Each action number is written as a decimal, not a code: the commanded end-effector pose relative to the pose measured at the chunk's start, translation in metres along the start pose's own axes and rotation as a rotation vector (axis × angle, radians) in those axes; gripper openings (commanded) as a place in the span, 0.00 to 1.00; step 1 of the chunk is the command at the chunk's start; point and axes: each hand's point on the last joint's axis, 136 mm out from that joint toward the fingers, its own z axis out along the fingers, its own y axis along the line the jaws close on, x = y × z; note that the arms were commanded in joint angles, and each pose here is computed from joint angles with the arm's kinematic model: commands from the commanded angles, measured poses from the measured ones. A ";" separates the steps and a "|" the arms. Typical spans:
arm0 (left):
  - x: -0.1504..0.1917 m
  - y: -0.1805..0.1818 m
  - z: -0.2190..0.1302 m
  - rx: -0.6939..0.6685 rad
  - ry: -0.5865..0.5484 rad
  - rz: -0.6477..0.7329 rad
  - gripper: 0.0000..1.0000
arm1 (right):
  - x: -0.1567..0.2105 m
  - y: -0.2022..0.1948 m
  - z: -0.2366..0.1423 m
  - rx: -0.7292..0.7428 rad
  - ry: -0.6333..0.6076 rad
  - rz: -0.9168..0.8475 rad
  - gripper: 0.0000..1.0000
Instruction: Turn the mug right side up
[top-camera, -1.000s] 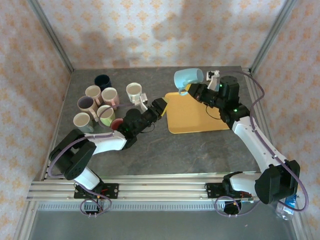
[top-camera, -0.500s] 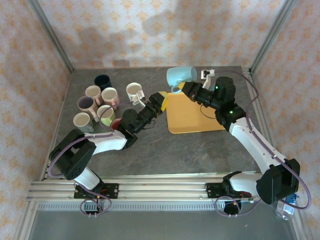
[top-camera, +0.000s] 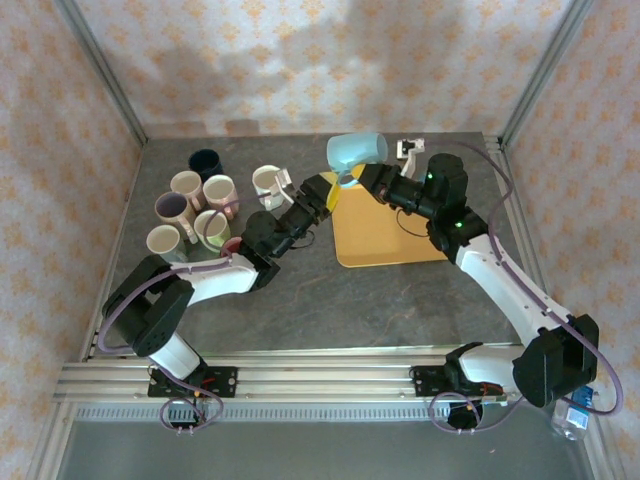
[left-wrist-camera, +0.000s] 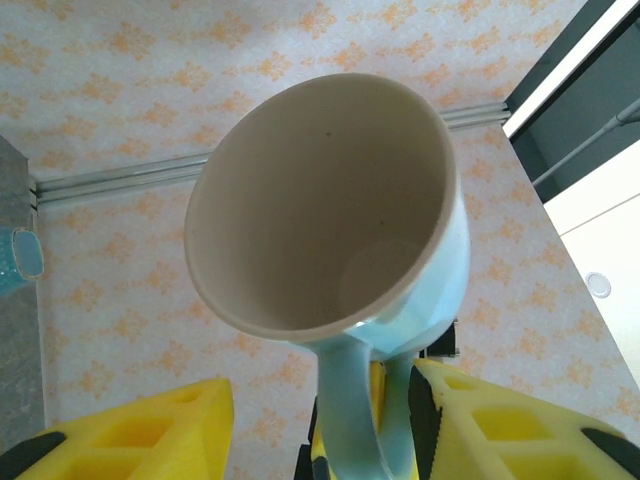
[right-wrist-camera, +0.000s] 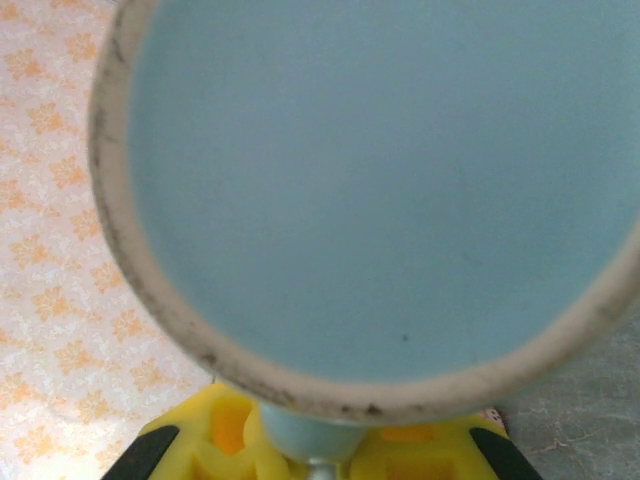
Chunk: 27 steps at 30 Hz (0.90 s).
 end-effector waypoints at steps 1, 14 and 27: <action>0.007 -0.022 0.006 0.078 0.027 -0.024 0.48 | -0.013 0.042 -0.005 -0.141 -0.052 -0.099 0.00; 0.011 -0.040 0.009 0.118 0.019 -0.078 0.37 | 0.000 0.034 0.001 -0.151 -0.017 -0.079 0.00; -0.001 -0.035 0.004 0.106 -0.047 -0.080 0.19 | 0.008 0.035 -0.002 -0.169 -0.014 -0.075 0.00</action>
